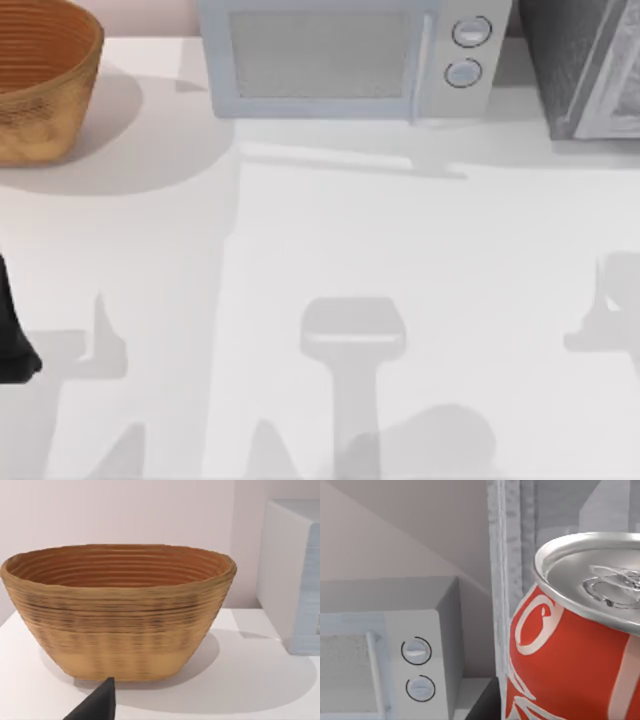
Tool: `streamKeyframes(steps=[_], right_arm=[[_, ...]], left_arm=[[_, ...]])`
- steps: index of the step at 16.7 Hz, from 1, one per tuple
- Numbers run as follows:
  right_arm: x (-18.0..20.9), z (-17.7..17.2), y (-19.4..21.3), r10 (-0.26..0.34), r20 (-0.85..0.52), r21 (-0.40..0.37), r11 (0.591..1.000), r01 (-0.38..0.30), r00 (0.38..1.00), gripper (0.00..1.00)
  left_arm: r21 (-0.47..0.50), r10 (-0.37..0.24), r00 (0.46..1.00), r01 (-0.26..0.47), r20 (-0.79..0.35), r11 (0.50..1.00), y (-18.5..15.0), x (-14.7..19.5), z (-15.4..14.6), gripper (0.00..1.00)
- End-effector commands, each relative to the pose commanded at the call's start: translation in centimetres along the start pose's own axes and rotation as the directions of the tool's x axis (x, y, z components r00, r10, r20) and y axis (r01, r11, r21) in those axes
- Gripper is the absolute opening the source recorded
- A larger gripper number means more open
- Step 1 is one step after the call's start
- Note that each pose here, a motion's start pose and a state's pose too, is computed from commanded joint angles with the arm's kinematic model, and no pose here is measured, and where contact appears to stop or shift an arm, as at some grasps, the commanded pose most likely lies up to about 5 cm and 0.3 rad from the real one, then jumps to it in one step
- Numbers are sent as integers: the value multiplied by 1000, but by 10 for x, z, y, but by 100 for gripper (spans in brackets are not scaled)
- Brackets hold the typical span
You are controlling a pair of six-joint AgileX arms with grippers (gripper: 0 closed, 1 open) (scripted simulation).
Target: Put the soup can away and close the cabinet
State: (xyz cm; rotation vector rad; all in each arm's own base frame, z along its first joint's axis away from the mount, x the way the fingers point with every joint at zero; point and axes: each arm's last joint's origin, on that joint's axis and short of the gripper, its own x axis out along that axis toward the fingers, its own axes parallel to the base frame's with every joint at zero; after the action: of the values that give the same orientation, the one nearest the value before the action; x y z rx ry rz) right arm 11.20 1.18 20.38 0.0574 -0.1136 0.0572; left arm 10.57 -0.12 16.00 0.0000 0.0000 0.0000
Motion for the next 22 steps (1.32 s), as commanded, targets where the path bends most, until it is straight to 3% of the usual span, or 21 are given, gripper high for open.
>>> streamKeyframes(steps=[5,12,18,22], right_arm=[[-12,-40,-14,-57,-103,-58,997,51,993,0],[-12,-39,-14,-59,-109,-58,997,53,992,0],[-7,24,-9,-60,-67,-65,996,56,996,0],[7,66,-5,-60,-110,-62,997,53,992,0]], left_arm=[[0,0,1000,0,0,1000,0,0,0,100],[0,0,1000,0,0,1000,0,0,0,100],[0,0,1000,0,0,1000,0,0,0,100],[0,0,1000,0,0,1000,0,0,0,100]])
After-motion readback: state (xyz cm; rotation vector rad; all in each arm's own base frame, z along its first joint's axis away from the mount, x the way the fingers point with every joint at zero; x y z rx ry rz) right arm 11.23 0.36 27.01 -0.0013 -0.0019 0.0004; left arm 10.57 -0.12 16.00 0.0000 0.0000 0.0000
